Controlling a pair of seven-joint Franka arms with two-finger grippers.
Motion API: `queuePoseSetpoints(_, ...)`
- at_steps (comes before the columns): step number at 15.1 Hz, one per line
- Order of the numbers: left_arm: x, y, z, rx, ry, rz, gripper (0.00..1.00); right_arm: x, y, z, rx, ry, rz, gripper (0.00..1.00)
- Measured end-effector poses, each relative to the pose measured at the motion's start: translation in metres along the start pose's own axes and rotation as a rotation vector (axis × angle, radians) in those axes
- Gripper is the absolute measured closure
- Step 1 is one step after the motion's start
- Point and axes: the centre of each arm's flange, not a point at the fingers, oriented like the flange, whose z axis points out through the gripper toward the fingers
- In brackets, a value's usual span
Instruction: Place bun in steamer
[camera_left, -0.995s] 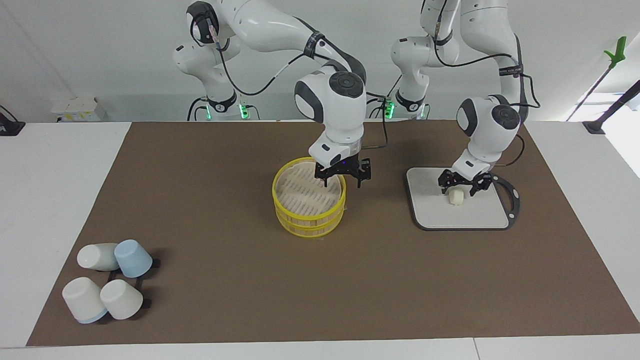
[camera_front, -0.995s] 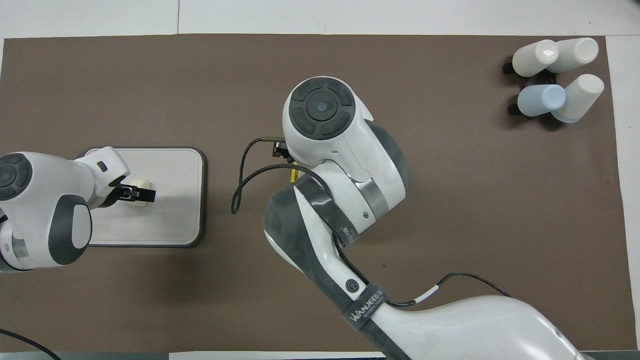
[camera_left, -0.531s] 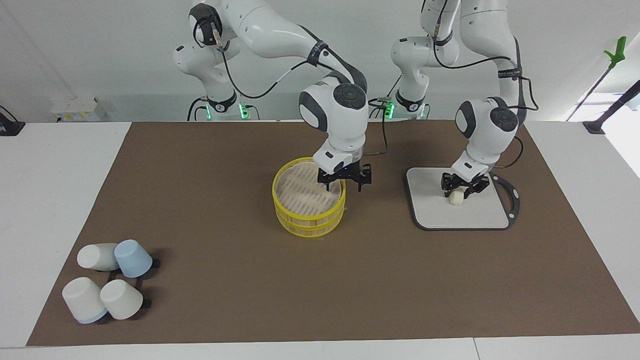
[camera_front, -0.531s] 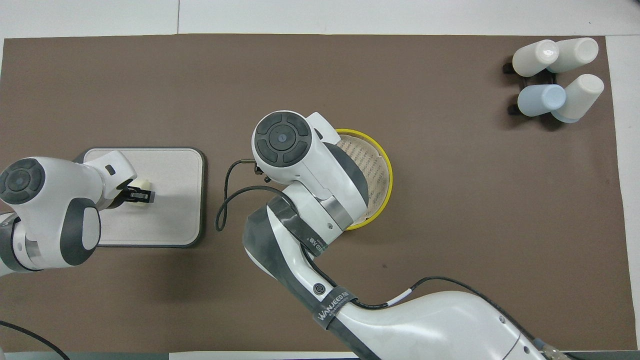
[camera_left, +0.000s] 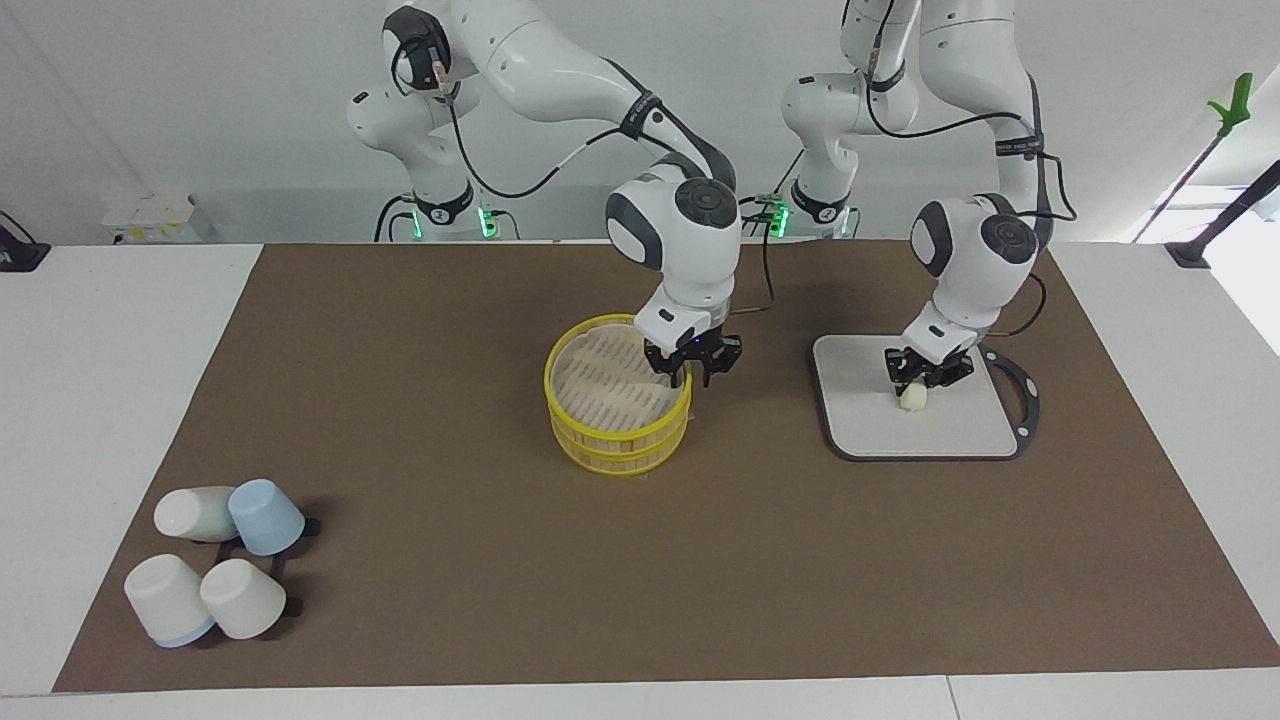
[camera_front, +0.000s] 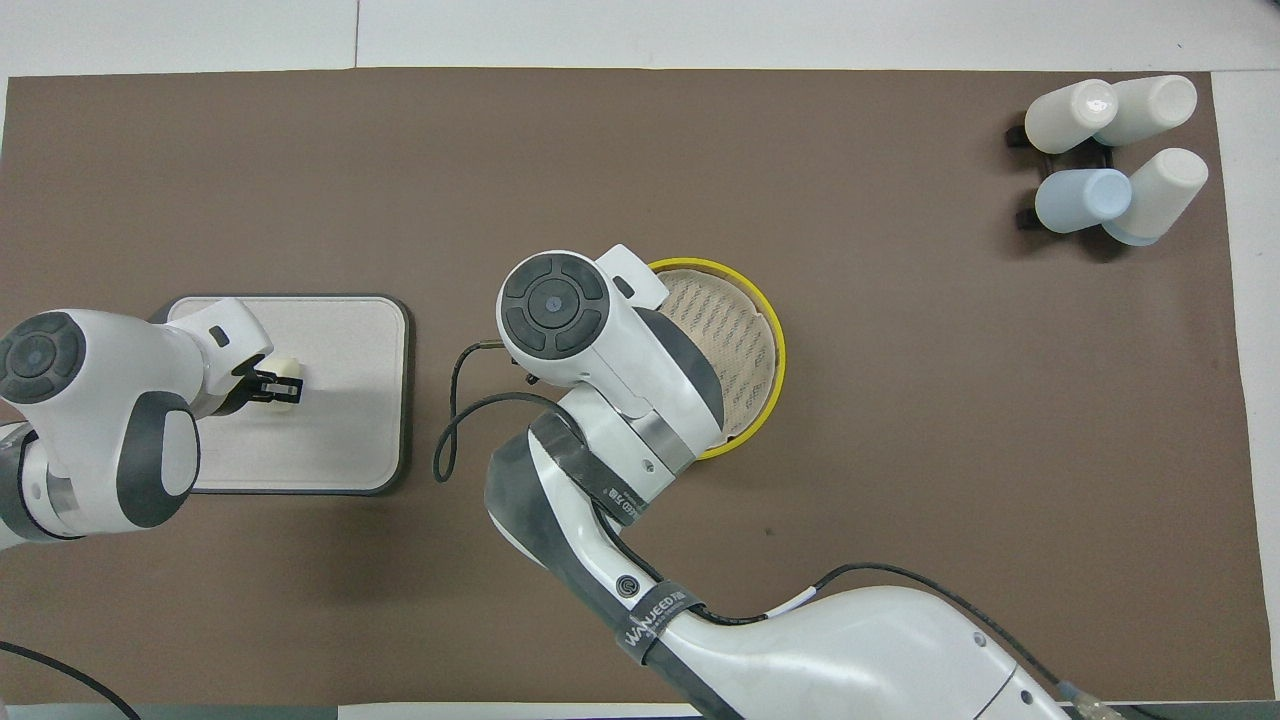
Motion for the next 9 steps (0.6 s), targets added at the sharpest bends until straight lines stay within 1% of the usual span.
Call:
queuePoseSetpoints(2, 0.009, -0.001, -0.015, -0.017, -0.025, -0.010, 0.69, 0.005, 0.005, -0.004, 0.003, 0.008, 0.000, 0.83)
queuePoseSetpoints(3, 0.015, -0.002, -0.027, -0.029, -0.037, -0.017, 0.69, 0.006, 0.004, -0.006, 0.007, 0.009, 0.001, 0.91)
queuePoseSetpoints(5, 0.029, -0.003, -0.055, -0.054, -0.056, -0.027, 0.69, 0.008, 0.007, -0.012, 0.002, 0.004, 0.008, 0.92)
queuePoseSetpoints(6, 0.036, -0.003, -0.073, -0.067, -0.064, -0.032, 0.69, 0.017, 0.014, -0.022, -0.003, 0.018, -0.001, 0.92)
queuePoseSetpoints(7, 0.042, -0.003, -0.090, -0.076, -0.069, -0.041, 0.69, 0.031, 0.026, -0.037, -0.003, 0.030, -0.009, 0.92)
queuePoseSetpoints(9, 0.051, -0.001, -0.121, -0.083, -0.077, -0.060, 0.69, 0.066, 0.069, -0.065, 0.000, 0.047, -0.039, 0.92)
